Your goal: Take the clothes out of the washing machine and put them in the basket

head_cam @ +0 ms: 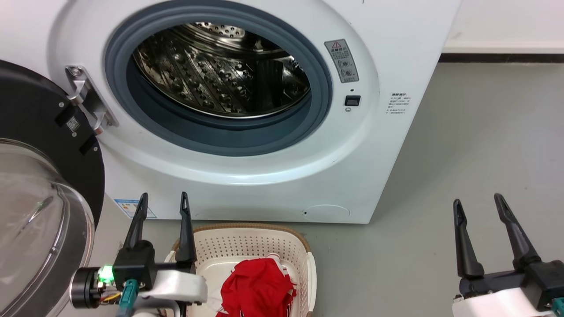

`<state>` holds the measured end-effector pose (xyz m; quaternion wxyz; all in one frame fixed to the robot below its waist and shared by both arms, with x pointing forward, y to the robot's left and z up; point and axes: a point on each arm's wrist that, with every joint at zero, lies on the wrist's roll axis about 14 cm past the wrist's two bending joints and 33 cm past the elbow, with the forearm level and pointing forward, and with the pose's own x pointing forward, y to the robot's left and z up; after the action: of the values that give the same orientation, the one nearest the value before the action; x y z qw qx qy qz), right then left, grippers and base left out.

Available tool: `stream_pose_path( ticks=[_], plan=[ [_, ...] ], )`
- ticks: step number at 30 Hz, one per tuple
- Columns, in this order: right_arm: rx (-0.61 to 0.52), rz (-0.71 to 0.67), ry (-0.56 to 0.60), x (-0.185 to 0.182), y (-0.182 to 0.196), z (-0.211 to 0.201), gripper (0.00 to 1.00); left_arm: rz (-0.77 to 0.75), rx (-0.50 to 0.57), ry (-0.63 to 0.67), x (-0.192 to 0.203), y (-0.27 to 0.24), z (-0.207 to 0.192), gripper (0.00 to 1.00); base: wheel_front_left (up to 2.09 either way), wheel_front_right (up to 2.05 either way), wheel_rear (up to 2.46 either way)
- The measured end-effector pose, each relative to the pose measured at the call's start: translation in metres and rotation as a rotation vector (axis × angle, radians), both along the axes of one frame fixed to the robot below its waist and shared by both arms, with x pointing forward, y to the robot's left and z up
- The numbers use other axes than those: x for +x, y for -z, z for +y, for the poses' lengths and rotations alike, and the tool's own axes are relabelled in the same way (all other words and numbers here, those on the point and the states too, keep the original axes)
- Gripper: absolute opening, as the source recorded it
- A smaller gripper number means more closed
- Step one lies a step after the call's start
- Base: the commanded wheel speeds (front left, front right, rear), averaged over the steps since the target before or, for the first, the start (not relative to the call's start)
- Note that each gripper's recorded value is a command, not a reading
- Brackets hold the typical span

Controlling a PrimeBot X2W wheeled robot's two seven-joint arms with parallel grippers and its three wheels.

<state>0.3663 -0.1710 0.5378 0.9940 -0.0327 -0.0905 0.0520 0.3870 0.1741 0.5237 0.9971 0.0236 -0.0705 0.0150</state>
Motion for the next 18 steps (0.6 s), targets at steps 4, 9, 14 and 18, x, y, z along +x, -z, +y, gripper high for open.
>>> stream_pose_path(
  ticks=[4, 9, 14, 18],
  plan=[
    [0.001, 0.004, 0.002, -0.008, 0.001, -0.001, 1.0, -0.007, 0.001, -0.006, -0.011, -0.003, 0.002, 1.0, 0.0, 0.0, 0.0],
    [0.002, 0.001, 0.007, -0.018, -0.001, -0.003, 1.0, -0.006, 0.001, -0.01, -0.024, -0.002, 0.003, 1.0, 0.0, 0.0, 0.0],
    [0.009, -0.004, 0.01, -0.023, -0.002, -0.003, 1.0, -0.003, -0.022, -0.011, -0.031, -0.002, 0.003, 1.0, 0.0, 0.0, 0.0],
    [0.016, -0.003, 0.011, -0.025, -0.002, -0.004, 1.0, -0.001, -0.031, -0.016, -0.033, -0.001, 0.006, 1.0, 0.0, 0.0, 0.0]
  ],
)
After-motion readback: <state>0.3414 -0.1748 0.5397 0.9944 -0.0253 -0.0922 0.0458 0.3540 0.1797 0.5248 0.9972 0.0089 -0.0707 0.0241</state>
